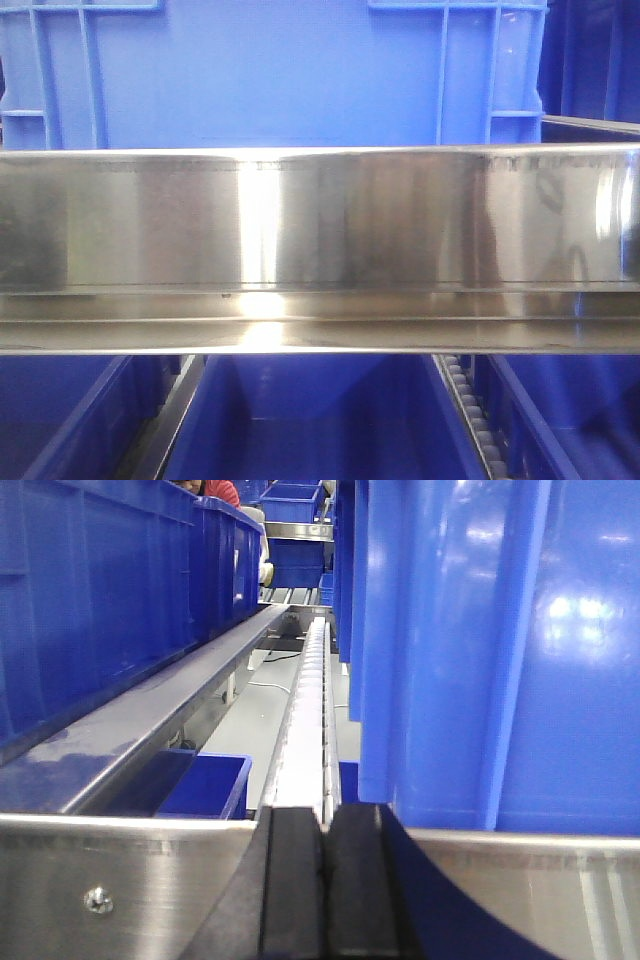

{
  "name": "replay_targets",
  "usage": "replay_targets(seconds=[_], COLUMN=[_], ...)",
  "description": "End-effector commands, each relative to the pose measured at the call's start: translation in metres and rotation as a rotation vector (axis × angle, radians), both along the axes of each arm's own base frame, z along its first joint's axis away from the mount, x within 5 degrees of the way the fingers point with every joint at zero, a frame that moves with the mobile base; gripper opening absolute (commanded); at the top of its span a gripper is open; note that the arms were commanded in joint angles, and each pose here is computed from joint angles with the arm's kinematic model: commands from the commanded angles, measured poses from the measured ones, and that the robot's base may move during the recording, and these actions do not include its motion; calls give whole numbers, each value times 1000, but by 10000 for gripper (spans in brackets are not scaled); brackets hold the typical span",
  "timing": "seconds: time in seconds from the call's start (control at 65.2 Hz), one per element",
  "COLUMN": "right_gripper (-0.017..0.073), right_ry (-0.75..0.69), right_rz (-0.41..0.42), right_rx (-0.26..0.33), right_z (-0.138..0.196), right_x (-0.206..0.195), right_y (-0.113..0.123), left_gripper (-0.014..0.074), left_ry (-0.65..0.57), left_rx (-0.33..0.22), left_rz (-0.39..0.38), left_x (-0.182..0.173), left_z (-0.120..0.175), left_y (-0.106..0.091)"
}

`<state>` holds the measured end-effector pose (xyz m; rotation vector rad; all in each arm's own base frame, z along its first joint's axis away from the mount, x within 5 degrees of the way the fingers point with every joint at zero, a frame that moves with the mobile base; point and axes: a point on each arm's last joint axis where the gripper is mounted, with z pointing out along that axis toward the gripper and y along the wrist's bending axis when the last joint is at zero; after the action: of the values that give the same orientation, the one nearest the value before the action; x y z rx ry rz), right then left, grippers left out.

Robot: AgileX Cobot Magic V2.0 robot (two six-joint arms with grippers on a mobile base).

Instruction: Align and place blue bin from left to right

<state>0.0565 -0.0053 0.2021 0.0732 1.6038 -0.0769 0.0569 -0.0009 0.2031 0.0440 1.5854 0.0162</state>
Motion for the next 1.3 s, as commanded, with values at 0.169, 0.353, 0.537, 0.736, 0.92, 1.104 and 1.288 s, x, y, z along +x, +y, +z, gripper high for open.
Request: replay_targets(seconds=[0.169, 0.353, 0.537, 0.736, 0.92, 1.104, 1.288], right_gripper=[-162, -162, -162, -162, -162, -162, -162], right_ry=[-26, -26, -29, -108, -185, -229, -238], right_rz=[2, 2, 2, -1, -4, -5, -3], right_rx=[-4, -4, -4, -12, -19, -23, -24], right_z=[2, 2, 3, 10, 17, 21, 40], right_x=[0, 0, 0, -1, -1, -2, -6], right_y=[0, 0, 0, 0, 0, 0, 0], left_gripper=[-110, -110, -110, -110, -110, -110, -110], left_ry=[-23, -23, -23, -42, -150, -296, -364], left_rx=[4, 4, 4, 4, -4, -14, -15], left_rz=[2, 2, 2, 1, 0, -1, -1], left_x=[0, 0, 0, 0, -1, -4, -12], left_z=[3, 3, 3, 5, 14, 27, 58], left_y=[0, 0, 0, 0, 0, 0, 0])
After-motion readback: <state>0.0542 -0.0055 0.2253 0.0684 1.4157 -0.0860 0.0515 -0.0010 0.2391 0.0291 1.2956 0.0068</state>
